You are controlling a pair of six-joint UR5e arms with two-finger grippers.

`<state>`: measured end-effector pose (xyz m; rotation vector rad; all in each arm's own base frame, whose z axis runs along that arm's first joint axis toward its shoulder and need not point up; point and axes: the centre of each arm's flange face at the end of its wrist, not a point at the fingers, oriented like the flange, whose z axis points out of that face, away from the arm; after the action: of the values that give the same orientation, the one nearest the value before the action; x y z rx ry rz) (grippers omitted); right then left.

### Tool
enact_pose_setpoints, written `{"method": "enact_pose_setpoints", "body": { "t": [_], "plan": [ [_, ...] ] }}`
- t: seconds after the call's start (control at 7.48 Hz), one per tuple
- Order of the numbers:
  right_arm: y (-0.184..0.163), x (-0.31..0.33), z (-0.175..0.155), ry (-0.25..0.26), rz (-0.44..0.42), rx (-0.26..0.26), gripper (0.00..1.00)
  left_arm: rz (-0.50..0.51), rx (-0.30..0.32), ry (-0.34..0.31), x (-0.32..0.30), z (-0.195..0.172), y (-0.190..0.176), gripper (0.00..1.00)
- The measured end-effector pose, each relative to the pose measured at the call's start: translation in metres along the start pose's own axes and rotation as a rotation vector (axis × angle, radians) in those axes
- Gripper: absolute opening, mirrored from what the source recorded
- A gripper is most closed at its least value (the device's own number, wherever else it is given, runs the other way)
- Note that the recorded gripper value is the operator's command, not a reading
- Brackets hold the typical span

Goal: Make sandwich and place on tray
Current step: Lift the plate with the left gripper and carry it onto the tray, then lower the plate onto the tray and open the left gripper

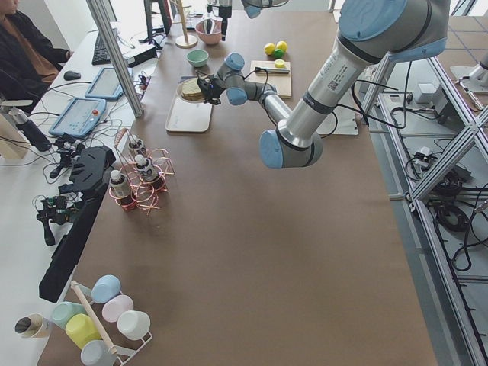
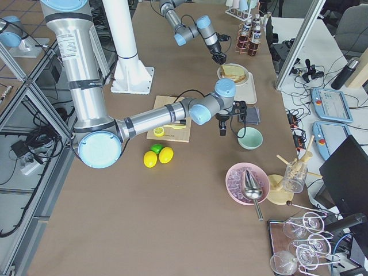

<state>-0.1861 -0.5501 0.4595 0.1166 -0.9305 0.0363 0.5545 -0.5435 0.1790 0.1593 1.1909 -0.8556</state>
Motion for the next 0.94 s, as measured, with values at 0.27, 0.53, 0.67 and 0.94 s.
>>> {"method": "enact_pose_setpoints", "body": {
  "t": [0.27,0.53,0.67,0.94],
  "plan": [
    [0.000,0.000,0.001,0.001,0.001,-0.001,0.99,-0.008,0.027,-0.003,0.001,0.032,-0.020,0.00],
    [0.000,0.000,0.001,0.001,0.002,-0.002,0.99,-0.006,0.035,-0.003,-0.007,0.053,-0.029,0.00],
    [0.000,0.001,0.001,0.001,0.003,-0.002,0.99,-0.005,0.037,-0.004,-0.009,0.059,-0.030,0.00],
    [0.000,0.001,0.001,0.000,0.004,-0.002,0.99,-0.002,0.050,-0.009,-0.014,0.070,-0.030,0.00]
  ]
}}
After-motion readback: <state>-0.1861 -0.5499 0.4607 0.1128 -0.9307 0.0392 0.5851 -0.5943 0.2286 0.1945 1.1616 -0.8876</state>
